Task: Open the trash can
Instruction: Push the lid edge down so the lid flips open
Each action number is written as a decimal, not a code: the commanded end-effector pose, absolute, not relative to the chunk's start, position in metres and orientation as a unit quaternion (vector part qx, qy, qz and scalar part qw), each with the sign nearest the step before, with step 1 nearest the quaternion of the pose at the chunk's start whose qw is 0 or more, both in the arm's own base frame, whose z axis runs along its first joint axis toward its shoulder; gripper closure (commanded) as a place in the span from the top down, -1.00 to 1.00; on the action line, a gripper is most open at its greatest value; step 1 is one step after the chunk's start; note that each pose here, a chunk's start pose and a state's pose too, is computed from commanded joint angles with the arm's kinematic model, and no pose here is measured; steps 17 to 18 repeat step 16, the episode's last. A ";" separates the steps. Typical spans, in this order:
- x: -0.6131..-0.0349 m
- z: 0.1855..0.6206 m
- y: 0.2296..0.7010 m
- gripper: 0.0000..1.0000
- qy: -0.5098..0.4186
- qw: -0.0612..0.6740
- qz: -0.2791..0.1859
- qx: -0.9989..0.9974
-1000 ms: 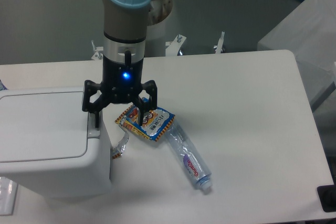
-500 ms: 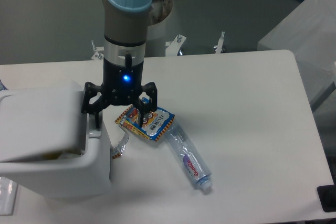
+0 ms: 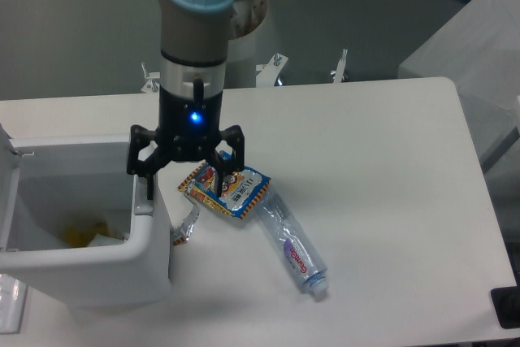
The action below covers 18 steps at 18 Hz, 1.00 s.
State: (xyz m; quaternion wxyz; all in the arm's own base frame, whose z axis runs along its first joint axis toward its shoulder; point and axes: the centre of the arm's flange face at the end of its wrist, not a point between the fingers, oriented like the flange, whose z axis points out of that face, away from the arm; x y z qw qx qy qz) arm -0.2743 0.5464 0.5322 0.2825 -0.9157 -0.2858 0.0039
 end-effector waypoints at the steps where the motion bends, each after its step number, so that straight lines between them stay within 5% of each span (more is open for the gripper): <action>1: -0.282 0.538 0.538 1.00 -0.294 0.277 0.027 -0.915; 6: -0.315 0.562 0.466 1.00 -0.222 0.212 0.074 -0.949; 13: -0.357 0.563 0.387 1.00 -0.080 0.127 0.072 -0.986; 18: -0.374 0.560 0.371 1.00 -0.086 0.121 0.073 -0.986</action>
